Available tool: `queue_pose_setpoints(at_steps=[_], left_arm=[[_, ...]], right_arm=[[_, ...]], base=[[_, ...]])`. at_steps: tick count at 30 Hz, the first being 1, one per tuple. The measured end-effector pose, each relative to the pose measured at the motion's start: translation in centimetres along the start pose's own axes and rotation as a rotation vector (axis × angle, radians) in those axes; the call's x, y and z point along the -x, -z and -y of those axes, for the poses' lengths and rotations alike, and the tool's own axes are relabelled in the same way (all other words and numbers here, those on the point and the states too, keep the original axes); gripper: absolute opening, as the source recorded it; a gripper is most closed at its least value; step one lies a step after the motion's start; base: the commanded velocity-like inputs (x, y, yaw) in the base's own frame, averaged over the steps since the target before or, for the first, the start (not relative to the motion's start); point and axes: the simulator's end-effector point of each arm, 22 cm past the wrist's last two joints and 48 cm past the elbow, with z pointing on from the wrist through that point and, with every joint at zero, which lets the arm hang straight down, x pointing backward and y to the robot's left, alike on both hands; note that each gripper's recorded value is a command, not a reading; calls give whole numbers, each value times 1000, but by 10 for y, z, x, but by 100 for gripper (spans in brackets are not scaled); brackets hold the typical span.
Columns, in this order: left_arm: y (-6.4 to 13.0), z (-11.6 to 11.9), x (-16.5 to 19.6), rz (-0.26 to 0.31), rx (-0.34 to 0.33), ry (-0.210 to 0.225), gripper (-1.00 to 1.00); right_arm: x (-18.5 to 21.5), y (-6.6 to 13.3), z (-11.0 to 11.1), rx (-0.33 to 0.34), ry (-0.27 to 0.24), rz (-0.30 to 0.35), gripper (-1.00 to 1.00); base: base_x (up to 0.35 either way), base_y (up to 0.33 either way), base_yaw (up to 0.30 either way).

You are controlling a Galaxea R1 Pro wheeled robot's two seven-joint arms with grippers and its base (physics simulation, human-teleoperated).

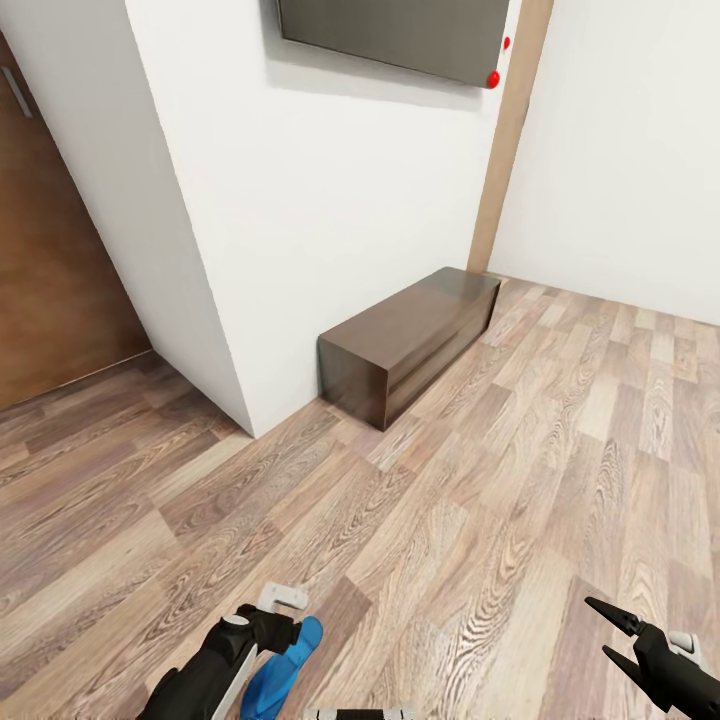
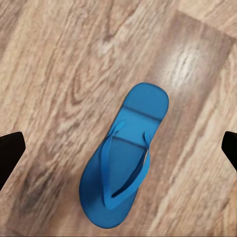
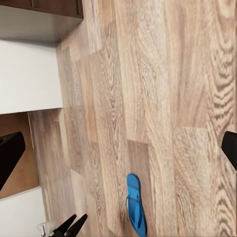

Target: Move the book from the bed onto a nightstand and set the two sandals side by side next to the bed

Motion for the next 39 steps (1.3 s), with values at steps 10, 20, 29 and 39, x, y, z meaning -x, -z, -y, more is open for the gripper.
queue_pose_setpoints(at_steps=[10, 20, 29, 39], left_arm=[[-12, 4, -18, -37, -11, -2, 100], [-24, 21, -27, -35, -40, -48, 100], [-29, 23, -34, -45, -46, -56, 100], [-36, 23, -48, -73, -50, -53, 100]], right_arm=[[-5, -5, 16, -34, -15, -15, 100], [-10, -10, 32, -69, -31, -31, 100], [-12, -12, 38, -82, -37, -37, 100], [-16, -15, 50, -107, -47, -49, 100]], base=[[0, 0, 0], [0, 0, 0], [0, 0, 0], [0, 0, 0]])
